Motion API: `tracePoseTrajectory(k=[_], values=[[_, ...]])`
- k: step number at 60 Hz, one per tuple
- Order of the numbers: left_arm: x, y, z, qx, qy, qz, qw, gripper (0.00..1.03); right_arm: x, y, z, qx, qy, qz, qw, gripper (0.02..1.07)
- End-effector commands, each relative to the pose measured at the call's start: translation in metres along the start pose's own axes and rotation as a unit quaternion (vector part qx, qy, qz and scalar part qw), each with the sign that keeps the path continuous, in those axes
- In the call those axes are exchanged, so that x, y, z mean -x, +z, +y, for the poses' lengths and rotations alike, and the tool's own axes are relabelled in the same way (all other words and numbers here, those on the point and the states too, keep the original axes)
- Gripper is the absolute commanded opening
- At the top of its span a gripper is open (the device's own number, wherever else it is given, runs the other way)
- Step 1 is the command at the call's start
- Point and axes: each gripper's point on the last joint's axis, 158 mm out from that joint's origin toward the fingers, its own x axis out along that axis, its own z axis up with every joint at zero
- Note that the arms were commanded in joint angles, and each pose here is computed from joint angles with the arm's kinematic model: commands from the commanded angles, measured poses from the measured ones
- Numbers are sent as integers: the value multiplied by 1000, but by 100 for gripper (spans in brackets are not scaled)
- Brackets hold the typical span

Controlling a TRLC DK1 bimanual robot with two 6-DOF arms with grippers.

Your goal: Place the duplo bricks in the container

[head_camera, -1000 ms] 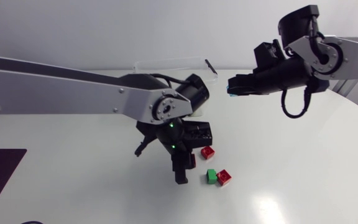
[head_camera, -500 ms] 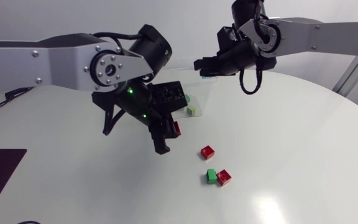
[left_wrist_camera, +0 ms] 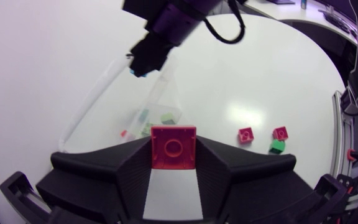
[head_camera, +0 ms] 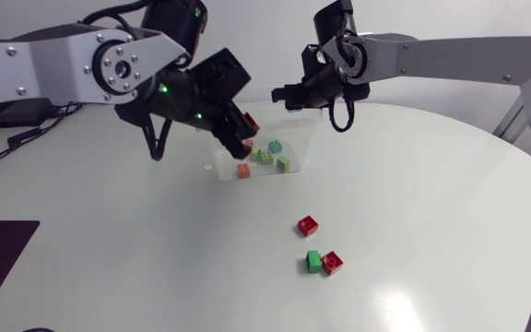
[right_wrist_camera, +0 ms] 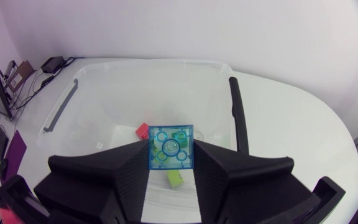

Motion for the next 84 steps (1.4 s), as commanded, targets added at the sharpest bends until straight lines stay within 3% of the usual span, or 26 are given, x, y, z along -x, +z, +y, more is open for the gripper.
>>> tracePoseTrajectory(k=[1,4,8,17,26,36,42,57,62,65,69,77,84], values=[[5,21,32,27,42,-33,998,20,-8,9,2,0,-2,-11,1000,70],[2,25,47,38,64,-46,996,21,-6,11,2,0,-3,-12,1000,92],[-4,28,65,54,88,-55,993,21,-1,18,0,-1,-5,-19,1000,101],[-26,27,92,78,111,-55,989,22,26,26,-2,5,-8,-30,999,102],[-59,15,111,94,123,-35,987,23,60,1,3,20,-5,-17,1000,102],[-82,8,124,104,138,-22,985,24,95,-62,11,29,7,24,999,102],[-89,3,131,106,147,-14,983,31,109,-107,19,38,18,56,998,102],[-97,-2,141,118,153,-2,981,39,123,-200,20,52,22,132,990,102],[-95,0,140,121,151,-1,981,53,123,-226,14,52,17,161,985,102],[-94,0,140,122,150,2,981,70,124,-240,11,53,14,176,983,102],[-91,2,140,122,152,3,981,85,126,-255,7,54,10,197,979,102],[-83,5,142,123,156,1,980,95,132,-281,2,62,7,232,971,102],[-73,9,141,128,158,-2,979,97,135,-300,-1,73,7,254,964,102]])
